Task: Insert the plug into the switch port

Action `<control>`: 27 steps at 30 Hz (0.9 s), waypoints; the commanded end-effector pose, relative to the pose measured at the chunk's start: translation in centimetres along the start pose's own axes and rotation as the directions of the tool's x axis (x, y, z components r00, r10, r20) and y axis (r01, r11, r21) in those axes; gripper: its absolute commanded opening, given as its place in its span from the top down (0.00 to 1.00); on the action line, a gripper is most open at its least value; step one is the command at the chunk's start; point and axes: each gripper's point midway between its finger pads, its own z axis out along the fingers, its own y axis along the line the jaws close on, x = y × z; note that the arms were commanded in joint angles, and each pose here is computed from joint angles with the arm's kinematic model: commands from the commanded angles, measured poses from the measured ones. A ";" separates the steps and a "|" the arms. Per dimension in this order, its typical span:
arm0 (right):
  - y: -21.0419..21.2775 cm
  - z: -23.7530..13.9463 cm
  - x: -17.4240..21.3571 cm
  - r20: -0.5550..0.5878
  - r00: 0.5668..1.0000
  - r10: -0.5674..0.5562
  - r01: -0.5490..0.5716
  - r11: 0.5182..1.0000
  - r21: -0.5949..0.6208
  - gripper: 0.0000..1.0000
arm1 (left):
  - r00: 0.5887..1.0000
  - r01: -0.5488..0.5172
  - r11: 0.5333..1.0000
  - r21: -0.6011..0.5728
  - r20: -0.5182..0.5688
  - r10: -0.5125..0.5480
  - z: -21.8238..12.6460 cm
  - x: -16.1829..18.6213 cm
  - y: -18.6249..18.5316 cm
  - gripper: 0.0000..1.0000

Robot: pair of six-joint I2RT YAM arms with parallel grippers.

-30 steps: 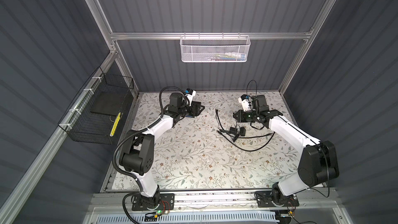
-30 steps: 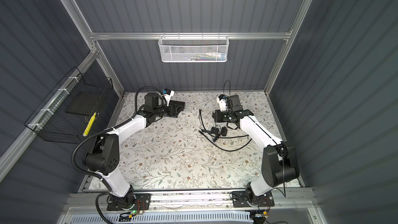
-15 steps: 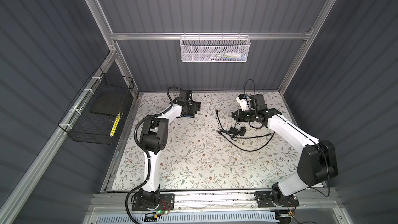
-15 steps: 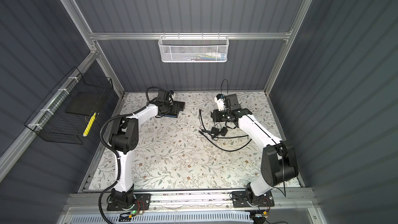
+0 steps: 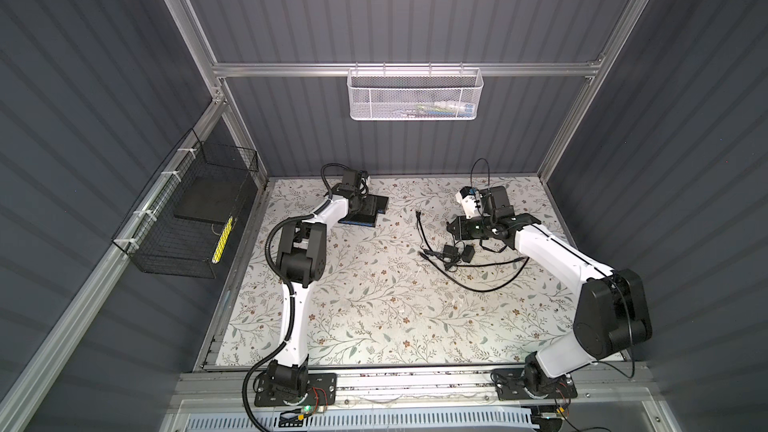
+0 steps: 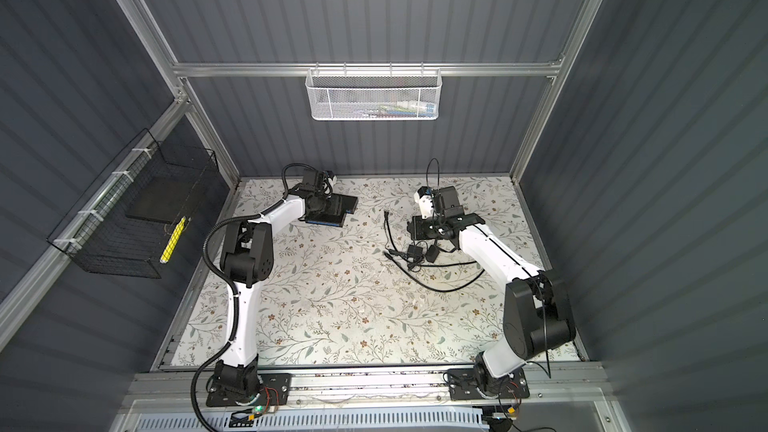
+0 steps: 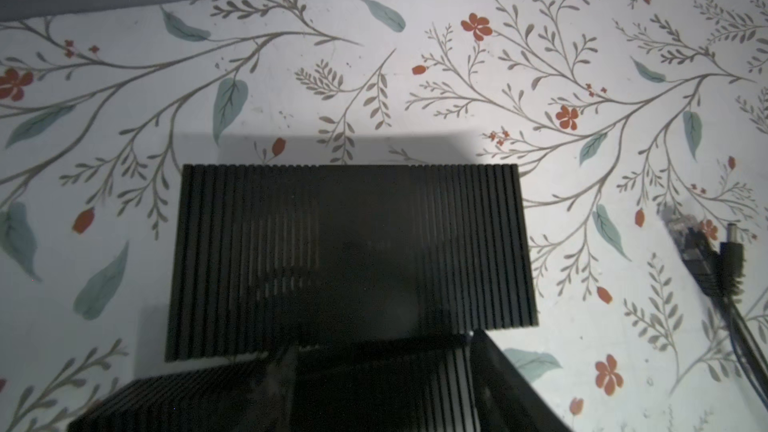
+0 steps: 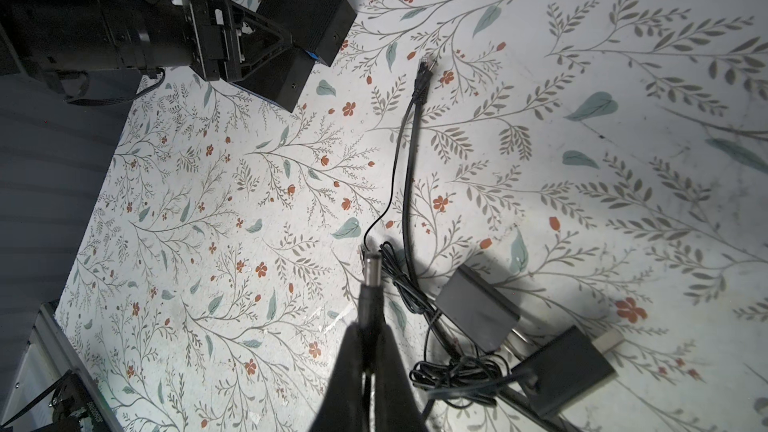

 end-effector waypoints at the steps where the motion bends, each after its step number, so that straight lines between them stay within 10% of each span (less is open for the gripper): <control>1: 0.1 0.5 0.2 -0.011 1.000 0.003 -0.003 1.000 -0.003 0.96 | 0.999 -0.030 0.999 0.021 -0.022 0.031 0.9 0.2 -0.2 0.35; 27: 3.2 -8.6 -4.9 0.125 0.981 -0.149 0.139 0.987 0.083 0.94 | 0.999 -0.032 0.976 0.216 -0.015 0.036 -4.6 5.0 -4.0 0.36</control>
